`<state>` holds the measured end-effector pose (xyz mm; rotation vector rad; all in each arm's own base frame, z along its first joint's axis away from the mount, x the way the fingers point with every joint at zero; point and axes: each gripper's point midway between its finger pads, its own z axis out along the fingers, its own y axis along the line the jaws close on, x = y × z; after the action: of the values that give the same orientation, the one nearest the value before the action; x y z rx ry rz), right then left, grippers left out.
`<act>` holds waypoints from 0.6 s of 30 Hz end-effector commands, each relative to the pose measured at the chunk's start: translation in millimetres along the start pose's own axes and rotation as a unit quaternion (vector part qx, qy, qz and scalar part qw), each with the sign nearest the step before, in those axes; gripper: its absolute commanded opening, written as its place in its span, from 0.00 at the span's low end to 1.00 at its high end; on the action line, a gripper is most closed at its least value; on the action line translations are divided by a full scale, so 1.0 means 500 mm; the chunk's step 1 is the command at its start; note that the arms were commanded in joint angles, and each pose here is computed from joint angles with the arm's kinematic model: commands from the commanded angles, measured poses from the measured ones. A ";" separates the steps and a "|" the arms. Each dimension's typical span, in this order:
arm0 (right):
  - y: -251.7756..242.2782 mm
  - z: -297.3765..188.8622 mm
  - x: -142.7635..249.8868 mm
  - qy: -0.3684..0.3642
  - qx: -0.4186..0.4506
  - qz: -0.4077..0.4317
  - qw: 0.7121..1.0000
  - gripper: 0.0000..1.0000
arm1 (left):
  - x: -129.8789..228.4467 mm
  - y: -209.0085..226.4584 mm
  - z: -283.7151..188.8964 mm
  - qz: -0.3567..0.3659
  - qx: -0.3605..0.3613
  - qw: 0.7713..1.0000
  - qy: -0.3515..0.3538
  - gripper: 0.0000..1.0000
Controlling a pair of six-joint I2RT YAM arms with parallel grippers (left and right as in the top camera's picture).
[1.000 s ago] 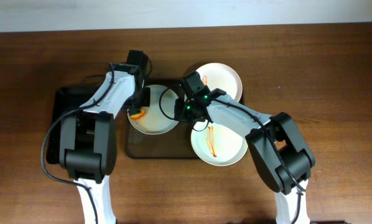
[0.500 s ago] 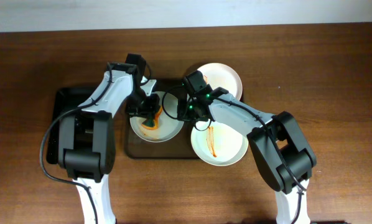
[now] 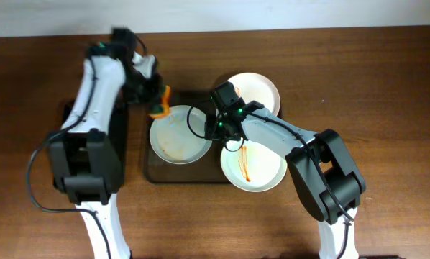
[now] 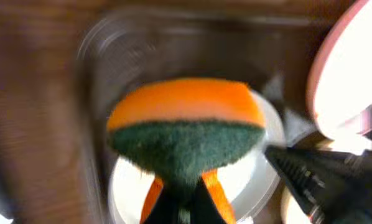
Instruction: Clean dirty plates on tray and stack at the side
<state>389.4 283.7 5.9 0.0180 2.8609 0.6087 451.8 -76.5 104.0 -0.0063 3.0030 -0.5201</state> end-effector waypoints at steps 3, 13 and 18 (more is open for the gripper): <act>-0.011 0.019 0.023 0.016 0.010 -0.001 1.000 0.08 | -0.019 0.118 -0.234 -0.043 -0.115 0.990 -0.063 0.00; 0.041 -0.190 -0.053 -0.082 0.097 -0.107 0.986 0.04 | 0.008 0.181 -0.236 -0.077 -0.137 0.987 -0.040 0.00; 0.071 -0.314 -0.072 -0.233 0.271 -0.180 0.916 0.04 | 0.006 0.186 -0.237 -0.079 -0.144 0.985 -0.042 0.00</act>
<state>382.4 264.1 124.4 -0.2562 2.6165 0.0816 439.8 48.0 185.8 -0.2904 2.9715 -0.1131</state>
